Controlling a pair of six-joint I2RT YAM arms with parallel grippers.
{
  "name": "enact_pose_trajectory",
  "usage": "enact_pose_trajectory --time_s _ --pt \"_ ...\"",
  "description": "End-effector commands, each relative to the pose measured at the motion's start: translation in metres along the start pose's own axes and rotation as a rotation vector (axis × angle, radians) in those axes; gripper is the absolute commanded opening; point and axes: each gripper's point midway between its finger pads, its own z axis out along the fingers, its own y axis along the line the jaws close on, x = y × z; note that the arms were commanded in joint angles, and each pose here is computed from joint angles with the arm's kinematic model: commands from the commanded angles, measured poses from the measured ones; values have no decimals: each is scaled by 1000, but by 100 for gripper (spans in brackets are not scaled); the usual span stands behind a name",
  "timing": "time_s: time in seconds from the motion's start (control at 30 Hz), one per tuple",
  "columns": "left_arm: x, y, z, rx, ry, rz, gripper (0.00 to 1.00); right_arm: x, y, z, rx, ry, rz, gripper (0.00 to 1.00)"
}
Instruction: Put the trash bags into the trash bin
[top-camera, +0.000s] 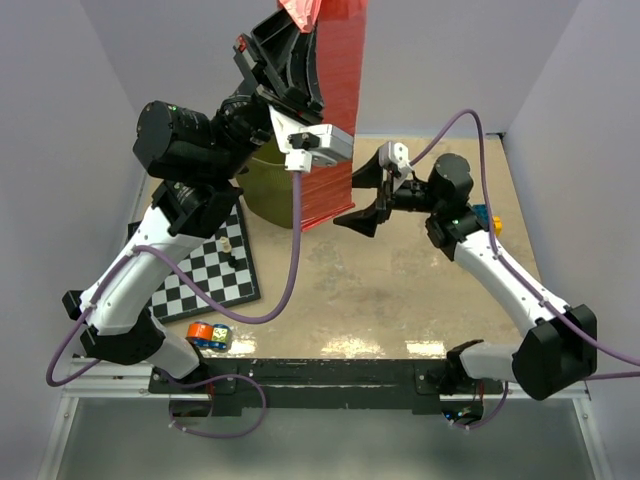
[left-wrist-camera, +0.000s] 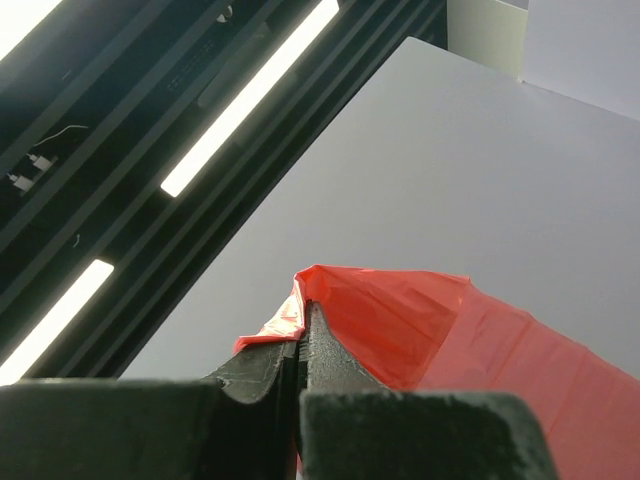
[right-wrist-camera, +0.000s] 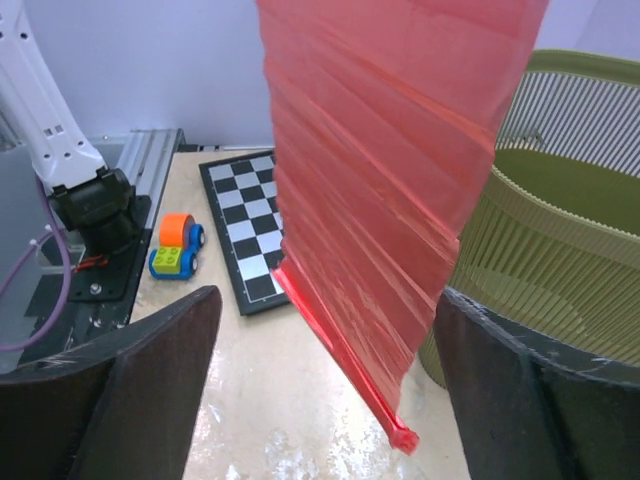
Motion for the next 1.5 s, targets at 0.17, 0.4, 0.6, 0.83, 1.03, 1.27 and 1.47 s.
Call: enact_pose_trajectory --time_s 0.17,0.4,0.6,0.83,1.03,1.27,1.47 --pt "-6 60 -12 -146 18 58 0 2 -15 7 43 -31 58 71" --pt "-4 69 -17 -164 41 71 0 8 -13 7 39 -31 80 47" --pt "0 66 -22 -163 65 75 0 8 -14 8 35 -38 85 29" --pt "-1 66 -23 -164 60 73 0 6 -12 8 30 -51 97 80" --pt "-4 65 -21 -159 39 77 0 -3 1 23 -44 -56 52 90" --pt "-6 68 -20 -171 31 76 0 -5 -4 40 -53 -68 53 90" --pt "-5 69 -20 -172 35 85 0 -12 -12 50 -64 -96 79 90"
